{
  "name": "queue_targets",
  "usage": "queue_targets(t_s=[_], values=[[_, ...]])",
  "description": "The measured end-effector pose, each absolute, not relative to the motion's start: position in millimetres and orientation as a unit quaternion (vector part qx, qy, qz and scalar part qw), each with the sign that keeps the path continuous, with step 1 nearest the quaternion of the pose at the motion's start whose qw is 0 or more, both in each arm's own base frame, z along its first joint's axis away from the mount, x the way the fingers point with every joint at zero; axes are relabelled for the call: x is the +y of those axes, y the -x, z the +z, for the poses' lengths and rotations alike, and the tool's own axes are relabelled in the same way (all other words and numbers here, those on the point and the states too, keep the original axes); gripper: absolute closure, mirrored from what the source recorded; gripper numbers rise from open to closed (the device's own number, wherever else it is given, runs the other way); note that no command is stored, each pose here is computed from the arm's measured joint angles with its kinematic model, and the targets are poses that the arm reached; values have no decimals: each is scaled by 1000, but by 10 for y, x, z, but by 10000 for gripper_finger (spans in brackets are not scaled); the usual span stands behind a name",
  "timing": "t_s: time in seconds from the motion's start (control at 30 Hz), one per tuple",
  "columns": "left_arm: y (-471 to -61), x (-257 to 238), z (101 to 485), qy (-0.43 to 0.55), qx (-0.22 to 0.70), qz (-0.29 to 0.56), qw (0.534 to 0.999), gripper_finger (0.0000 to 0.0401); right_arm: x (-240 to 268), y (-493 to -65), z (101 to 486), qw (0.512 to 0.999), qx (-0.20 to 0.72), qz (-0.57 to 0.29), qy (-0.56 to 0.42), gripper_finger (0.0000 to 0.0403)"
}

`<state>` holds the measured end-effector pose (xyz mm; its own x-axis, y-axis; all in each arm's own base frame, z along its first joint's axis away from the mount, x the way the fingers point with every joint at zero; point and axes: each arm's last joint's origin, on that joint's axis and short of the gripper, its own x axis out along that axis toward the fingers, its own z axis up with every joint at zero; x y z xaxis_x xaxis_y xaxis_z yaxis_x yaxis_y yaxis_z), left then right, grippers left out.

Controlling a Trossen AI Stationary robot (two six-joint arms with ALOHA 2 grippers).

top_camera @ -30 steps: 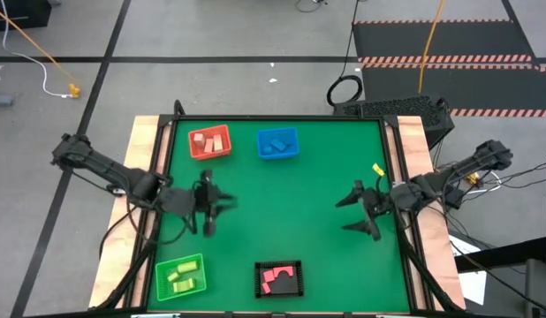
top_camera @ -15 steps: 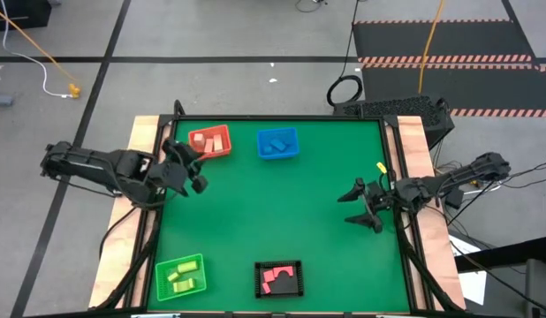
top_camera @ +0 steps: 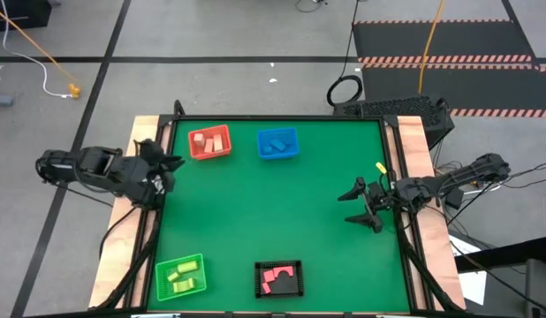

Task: Sort & place blocks by color
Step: Return to Home Position

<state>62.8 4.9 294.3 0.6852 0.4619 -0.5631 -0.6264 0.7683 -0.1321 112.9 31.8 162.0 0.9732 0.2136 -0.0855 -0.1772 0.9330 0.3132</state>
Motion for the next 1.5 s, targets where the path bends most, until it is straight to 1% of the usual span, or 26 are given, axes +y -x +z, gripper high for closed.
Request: queue_targets(t_s=[0.13, 0.33, 0.47, 0.6, 0.97, 1.13, 1.27, 1.5], values=[[-615, 32, 2690, 174, 217, 268, 922, 313, 318, -1129, 1614, 981, 62, 99, -153, 57], [-897, -83, 2314, 146, 123, 150, 970, 313, 318, -1129, 1614, 981, 62, 99, -152, 57], [-1046, -132, 2070, 119, 62, 107, 985, 313, 318, -1129, 1614, 981, 62, 99, -152, 57], [-1092, -141, 1860, 113, 37, 103, 987, 313, 318, -1129, 1616, 981, 61, 99, -153, 57], [-1099, -106, 1595, 136, 53, 132, 980, 313, 318, -1129, 1616, 981, 61, 99, -154, 57], [-1099, -90, 1575, 148, 51, 146, 977, 313, 318, -1129, 1615, 983, 60, 100, -144, 57], [-1098, -89, 1574, 133, 54, 146, 979, 313, 318, -1129, 1616, 984, 59, 101, -133, 57], [-1096, -82, 1574, 137, 51, 158, 977, 313, 318, -1129, 1616, 984, 59, 101, -132, 57]])
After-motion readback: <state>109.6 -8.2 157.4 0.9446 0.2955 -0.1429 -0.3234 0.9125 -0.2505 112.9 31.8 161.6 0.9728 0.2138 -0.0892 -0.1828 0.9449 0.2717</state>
